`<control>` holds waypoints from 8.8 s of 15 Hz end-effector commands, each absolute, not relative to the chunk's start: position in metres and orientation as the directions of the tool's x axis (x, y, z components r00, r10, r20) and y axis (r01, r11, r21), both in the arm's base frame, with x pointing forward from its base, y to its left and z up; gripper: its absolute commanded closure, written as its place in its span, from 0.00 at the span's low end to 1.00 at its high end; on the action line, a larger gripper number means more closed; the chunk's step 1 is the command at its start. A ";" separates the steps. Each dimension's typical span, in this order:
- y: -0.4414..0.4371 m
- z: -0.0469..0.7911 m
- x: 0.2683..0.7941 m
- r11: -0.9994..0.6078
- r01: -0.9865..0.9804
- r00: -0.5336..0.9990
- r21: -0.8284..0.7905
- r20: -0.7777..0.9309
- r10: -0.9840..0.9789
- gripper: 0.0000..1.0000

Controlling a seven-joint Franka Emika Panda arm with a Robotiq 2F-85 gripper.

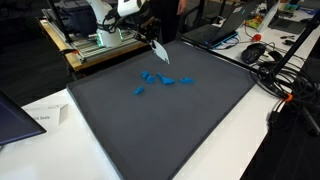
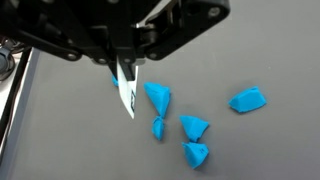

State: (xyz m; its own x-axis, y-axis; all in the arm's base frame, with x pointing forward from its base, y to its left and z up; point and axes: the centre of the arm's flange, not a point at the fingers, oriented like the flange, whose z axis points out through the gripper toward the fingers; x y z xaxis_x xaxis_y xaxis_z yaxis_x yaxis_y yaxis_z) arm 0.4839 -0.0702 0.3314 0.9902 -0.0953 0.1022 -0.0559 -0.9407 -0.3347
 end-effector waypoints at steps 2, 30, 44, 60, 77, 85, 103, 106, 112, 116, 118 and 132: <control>-0.007 0.353 0.475 -0.969 -0.103 0.985 -0.224 0.112 -0.131 0.99; 0.081 0.297 0.484 -0.948 -0.315 0.932 0.035 0.199 -0.303 0.99; 0.097 0.245 0.526 -0.882 -0.452 0.881 0.134 0.224 -0.417 0.99; 0.069 0.206 0.548 -0.848 -0.518 0.853 0.113 0.137 -0.503 0.99; 0.030 0.190 0.547 -0.852 -0.524 0.848 0.015 0.110 -0.519 0.99; 0.015 0.196 0.549 -0.858 -0.513 0.833 -0.021 0.232 -0.503 0.99; 0.000 0.285 0.561 -0.955 -0.293 0.912 0.053 0.315 -0.263 0.99; 0.015 0.301 0.559 -0.979 -0.198 0.946 0.049 0.269 -0.178 0.99; 0.038 0.317 0.553 -0.999 -0.010 0.984 -0.042 0.176 -0.017 0.99; 0.034 0.316 0.555 -0.991 0.054 0.992 -0.123 0.117 0.040 0.99; 0.028 0.314 0.558 -0.985 0.071 0.994 -0.156 0.094 0.057 0.99; -0.014 0.268 0.602 -0.916 0.108 0.990 -0.387 -0.046 0.136 0.99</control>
